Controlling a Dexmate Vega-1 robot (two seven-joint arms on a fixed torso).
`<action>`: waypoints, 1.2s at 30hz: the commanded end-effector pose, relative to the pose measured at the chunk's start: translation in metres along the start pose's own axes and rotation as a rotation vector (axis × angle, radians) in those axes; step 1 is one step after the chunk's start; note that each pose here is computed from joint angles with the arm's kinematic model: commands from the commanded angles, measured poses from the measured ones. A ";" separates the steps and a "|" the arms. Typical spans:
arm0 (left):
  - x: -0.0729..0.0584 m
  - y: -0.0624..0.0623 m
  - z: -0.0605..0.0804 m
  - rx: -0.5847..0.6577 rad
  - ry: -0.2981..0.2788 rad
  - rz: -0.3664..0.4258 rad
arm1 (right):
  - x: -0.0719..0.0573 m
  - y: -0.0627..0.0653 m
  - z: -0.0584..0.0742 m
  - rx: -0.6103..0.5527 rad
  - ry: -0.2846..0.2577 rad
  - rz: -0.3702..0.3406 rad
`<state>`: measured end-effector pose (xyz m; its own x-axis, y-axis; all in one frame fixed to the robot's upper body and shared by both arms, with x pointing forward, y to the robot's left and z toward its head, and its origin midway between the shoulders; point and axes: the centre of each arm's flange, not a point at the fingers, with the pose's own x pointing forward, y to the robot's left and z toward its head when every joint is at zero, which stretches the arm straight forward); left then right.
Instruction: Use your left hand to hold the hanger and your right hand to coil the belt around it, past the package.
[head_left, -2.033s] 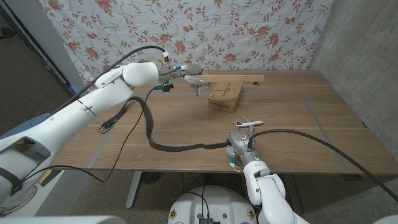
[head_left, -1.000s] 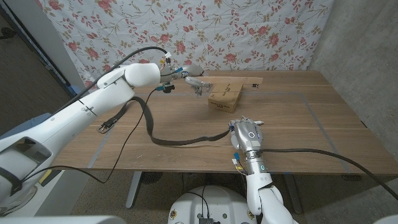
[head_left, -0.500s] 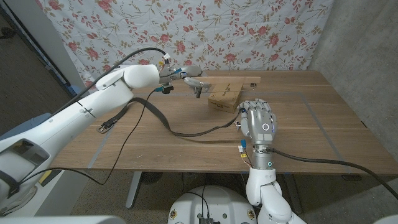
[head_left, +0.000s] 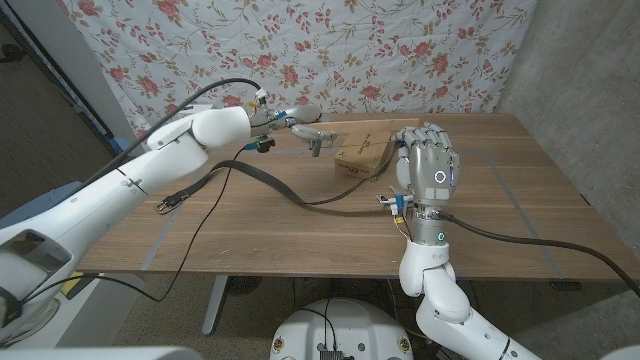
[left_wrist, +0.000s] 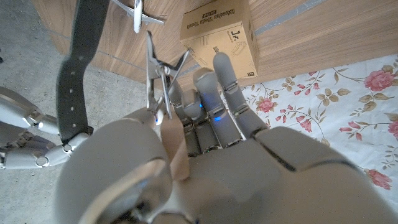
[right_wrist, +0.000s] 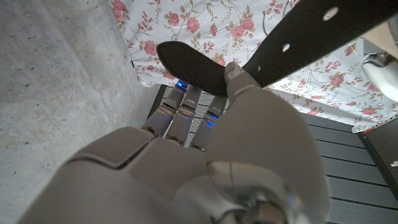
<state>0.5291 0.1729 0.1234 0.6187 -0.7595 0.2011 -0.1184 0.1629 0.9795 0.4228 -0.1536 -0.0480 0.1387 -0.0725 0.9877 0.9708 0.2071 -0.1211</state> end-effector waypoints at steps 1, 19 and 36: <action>-0.030 -0.006 0.003 0.012 -0.088 0.075 | 0.051 0.007 -0.002 0.065 0.005 -0.135; -0.054 -0.013 0.030 0.201 -0.101 0.005 | 0.099 0.024 0.011 0.168 0.024 -0.181; -0.061 -0.020 0.032 0.205 -0.173 0.024 | 0.157 0.029 0.021 0.225 0.010 -0.189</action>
<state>0.4743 0.1921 0.0972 0.5099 -0.8371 0.1982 -0.2818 0.0552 0.9579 0.4606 -0.1412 0.0697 -0.0441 -0.1335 0.9901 0.9324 0.3503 0.0888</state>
